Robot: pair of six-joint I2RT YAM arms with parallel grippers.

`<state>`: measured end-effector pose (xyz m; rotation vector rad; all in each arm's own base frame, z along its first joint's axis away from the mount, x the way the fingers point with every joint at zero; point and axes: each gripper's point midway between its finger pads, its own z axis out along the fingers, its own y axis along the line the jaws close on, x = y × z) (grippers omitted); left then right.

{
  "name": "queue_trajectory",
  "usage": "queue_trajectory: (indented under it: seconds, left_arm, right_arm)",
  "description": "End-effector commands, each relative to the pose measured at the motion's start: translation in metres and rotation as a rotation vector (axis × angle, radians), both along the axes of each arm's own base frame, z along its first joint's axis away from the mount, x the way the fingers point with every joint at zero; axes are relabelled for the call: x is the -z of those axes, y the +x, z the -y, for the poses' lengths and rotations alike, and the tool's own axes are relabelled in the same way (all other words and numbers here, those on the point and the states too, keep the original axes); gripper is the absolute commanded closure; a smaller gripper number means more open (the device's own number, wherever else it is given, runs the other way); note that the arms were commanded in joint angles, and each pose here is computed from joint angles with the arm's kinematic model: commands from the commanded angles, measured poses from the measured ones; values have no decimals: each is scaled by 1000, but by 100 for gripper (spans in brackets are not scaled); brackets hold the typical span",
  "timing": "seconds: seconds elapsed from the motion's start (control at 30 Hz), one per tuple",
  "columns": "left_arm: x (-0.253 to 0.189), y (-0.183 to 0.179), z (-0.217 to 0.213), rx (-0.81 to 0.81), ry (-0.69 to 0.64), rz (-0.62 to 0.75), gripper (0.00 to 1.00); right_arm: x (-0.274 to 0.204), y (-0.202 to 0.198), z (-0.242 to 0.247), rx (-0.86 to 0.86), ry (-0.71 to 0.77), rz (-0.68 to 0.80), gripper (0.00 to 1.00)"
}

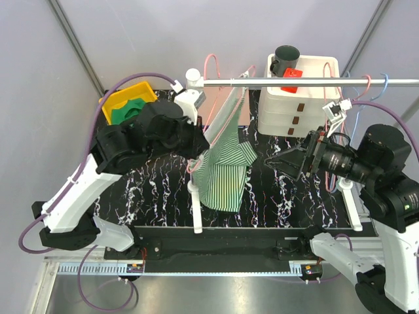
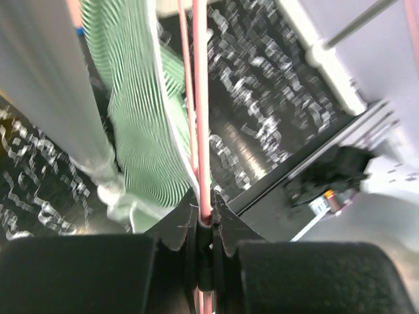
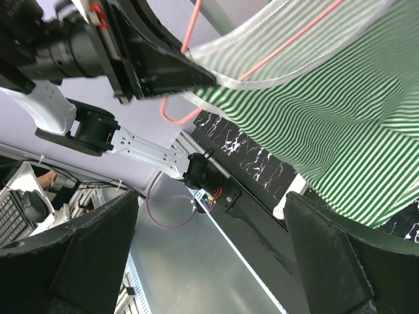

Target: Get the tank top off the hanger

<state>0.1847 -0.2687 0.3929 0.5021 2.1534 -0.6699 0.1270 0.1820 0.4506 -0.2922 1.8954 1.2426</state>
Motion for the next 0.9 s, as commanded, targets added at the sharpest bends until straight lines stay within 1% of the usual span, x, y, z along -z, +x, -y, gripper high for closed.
queue_trajectory:
  seconds: [0.0,0.13,0.27,0.37,0.67,0.8,0.87]
  left_arm:
    - [-74,-4,14,60,-229,108,100]
    - [-85,-1,30,79,-260,94,100]
    - [-63,8,47,79,-212,28,100]
    - [-51,6,50,85,-188,-20,100]
    - [-21,-5,35,86,-102,-83,100]
    - [-27,-22,18,128,-118,-68,100]
    - [-22,-28,10,140,-103,-61,100]
  right_arm:
    - [-2,3,-1,-14,-7,61,0]
    - [-5,3,0,-6,-5,68,0]
    - [-5,2,1,-1,-4,67,0]
    - [-3,2,2,11,-6,59,0]
    - [16,9,8,75,-30,2,0]
    - [21,11,9,79,-45,0,0]
    - [23,12,10,82,-57,4,0]
